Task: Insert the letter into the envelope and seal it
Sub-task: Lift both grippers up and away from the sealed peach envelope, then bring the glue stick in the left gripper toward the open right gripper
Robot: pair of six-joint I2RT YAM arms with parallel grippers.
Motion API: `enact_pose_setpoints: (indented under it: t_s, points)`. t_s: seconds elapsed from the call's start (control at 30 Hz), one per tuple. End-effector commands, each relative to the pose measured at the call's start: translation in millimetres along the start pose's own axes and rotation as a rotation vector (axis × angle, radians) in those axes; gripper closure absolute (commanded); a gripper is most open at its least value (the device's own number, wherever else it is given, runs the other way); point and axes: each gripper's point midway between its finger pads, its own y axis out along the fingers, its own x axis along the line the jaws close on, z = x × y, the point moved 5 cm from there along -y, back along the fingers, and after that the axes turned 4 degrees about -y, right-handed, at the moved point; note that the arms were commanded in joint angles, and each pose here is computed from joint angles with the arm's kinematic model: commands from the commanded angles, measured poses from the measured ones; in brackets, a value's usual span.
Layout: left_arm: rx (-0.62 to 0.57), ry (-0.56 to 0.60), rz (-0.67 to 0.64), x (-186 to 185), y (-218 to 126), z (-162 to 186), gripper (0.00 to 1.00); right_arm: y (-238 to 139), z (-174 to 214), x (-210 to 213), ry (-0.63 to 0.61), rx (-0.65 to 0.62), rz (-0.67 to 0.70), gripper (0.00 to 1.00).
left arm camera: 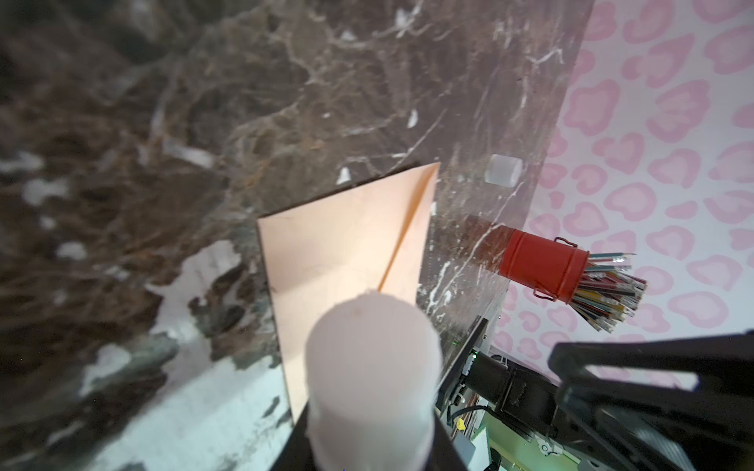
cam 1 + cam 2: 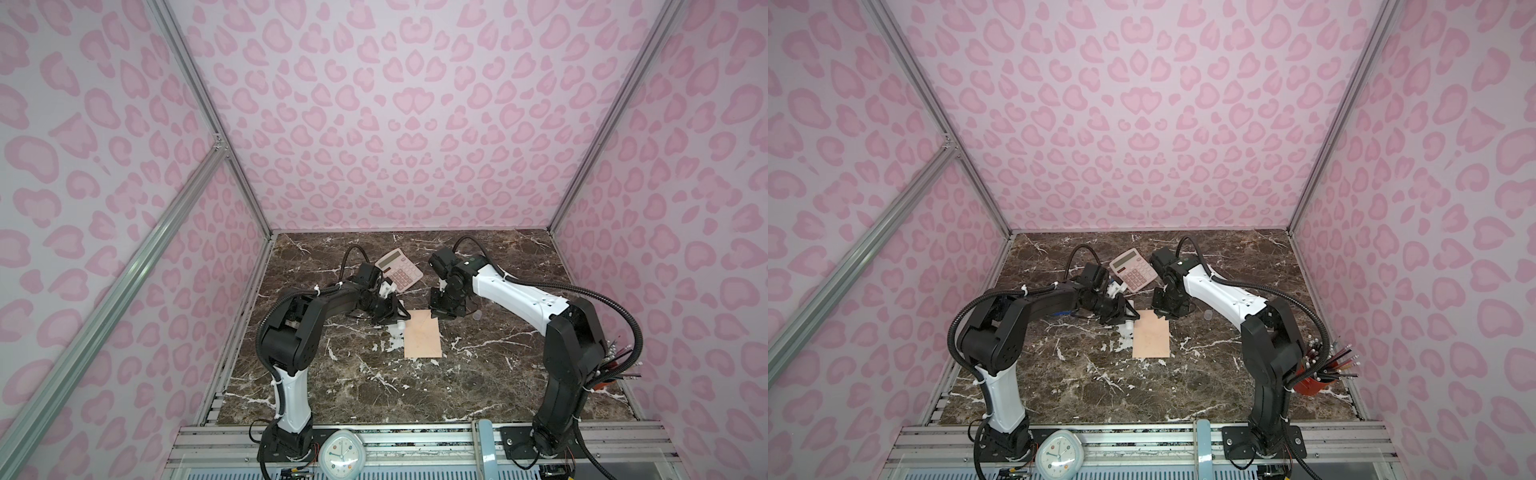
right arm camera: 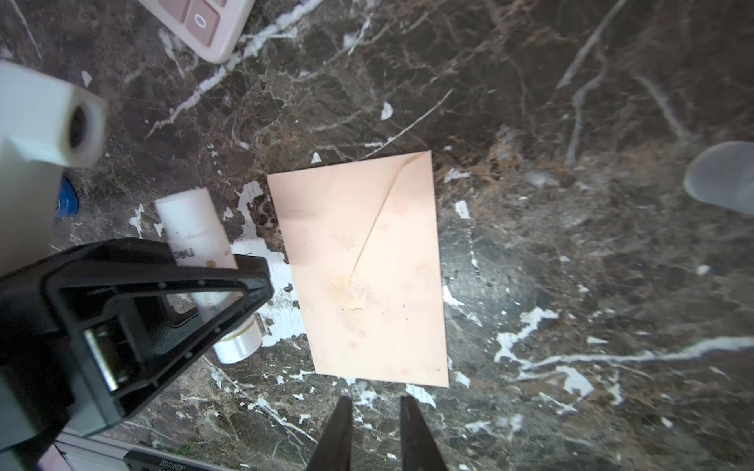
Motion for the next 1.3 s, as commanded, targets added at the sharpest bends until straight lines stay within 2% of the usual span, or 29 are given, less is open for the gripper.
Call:
enact_pose_setpoints:
  t_s: [0.0,0.17,0.33,0.6,0.87,1.0,1.27]
  points:
    - [-0.015,0.059,0.068,-25.6,-12.1,-2.1,0.90,-10.4,-4.5,-12.5,0.008,-0.035,0.018,0.76]
    - [-0.066,0.138,0.099,-58.7,-39.4,0.8,0.88,-34.3,-14.9,-24.8,0.031,-0.127,-0.049,0.76]
    - [-0.163,0.256,0.121,-97.1,-73.8,3.6,0.87,-74.4,-30.4,-26.9,-0.005,-0.334,-0.175,0.75]
    - [-0.328,0.407,0.172,-150.7,-120.7,5.2,0.87,-126.8,-28.2,-10.5,-0.258,-0.689,-0.394,0.67]
    - [-0.544,0.555,0.272,-200.6,-168.9,11.2,0.88,-173.5,8.2,3.9,-0.531,-1.082,-0.605,0.62]
    - [-0.628,0.618,0.326,-217.8,-186.0,17.3,0.89,-175.7,16.5,3.4,-0.566,-1.099,-0.622,0.60]
    - [-0.659,0.699,0.338,-231.1,-194.9,32.4,0.89,-176.8,23.6,6.9,-0.580,-1.067,-0.665,0.60]
